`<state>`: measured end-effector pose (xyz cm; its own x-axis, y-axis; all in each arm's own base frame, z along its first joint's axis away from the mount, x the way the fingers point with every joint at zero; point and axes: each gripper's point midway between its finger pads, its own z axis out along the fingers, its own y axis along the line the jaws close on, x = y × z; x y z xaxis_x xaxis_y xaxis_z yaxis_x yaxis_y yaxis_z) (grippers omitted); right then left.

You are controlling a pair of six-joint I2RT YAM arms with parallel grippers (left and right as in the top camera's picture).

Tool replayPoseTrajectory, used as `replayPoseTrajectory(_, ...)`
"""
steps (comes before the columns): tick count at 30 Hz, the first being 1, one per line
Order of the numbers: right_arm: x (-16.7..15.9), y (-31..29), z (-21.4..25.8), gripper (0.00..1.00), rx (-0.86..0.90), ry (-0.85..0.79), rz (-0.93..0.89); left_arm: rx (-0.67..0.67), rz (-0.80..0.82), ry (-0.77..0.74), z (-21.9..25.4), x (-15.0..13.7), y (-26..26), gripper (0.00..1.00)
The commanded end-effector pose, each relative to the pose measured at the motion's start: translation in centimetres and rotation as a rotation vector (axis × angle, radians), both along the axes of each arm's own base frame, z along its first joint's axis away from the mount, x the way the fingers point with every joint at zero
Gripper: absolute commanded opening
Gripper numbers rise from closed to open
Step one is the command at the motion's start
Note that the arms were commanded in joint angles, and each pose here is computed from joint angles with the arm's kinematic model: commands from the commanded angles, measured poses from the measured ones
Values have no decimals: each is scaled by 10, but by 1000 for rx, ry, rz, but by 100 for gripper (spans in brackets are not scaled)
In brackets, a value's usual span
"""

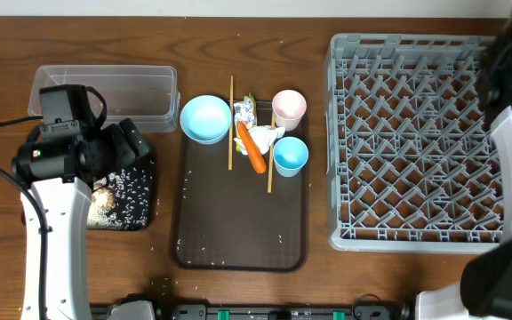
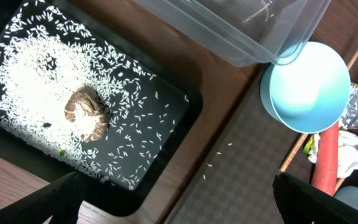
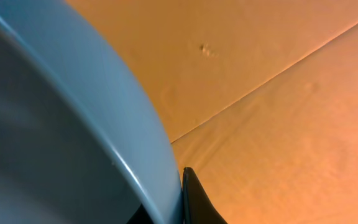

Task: Sort waste into correct bins and load items into the dishwasher rack
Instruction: 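Lift the large blue bowl with the right gripper and carry it right, then place the large blue bowl upright at the rack's right edge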

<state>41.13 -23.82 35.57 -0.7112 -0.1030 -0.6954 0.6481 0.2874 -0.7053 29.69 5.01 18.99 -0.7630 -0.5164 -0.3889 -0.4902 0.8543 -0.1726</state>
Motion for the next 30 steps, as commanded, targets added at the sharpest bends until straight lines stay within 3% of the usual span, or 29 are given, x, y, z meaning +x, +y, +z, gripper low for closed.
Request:
replayPoseTrajectory(1, 7, -26, -14, 1, 12, -4, -15, 18, 2, -17, 7, 1, 4, 98)
replayPoseTrajectory(17, 36, -90, -98, 1, -13, 93, -93, 18, 2, -17, 7, 1, 4, 98)
replayPoseTrajectory(30, 47, -87, -104, 1, -8, 85, -54, 18, 2, -17, 7, 1, 4, 98)
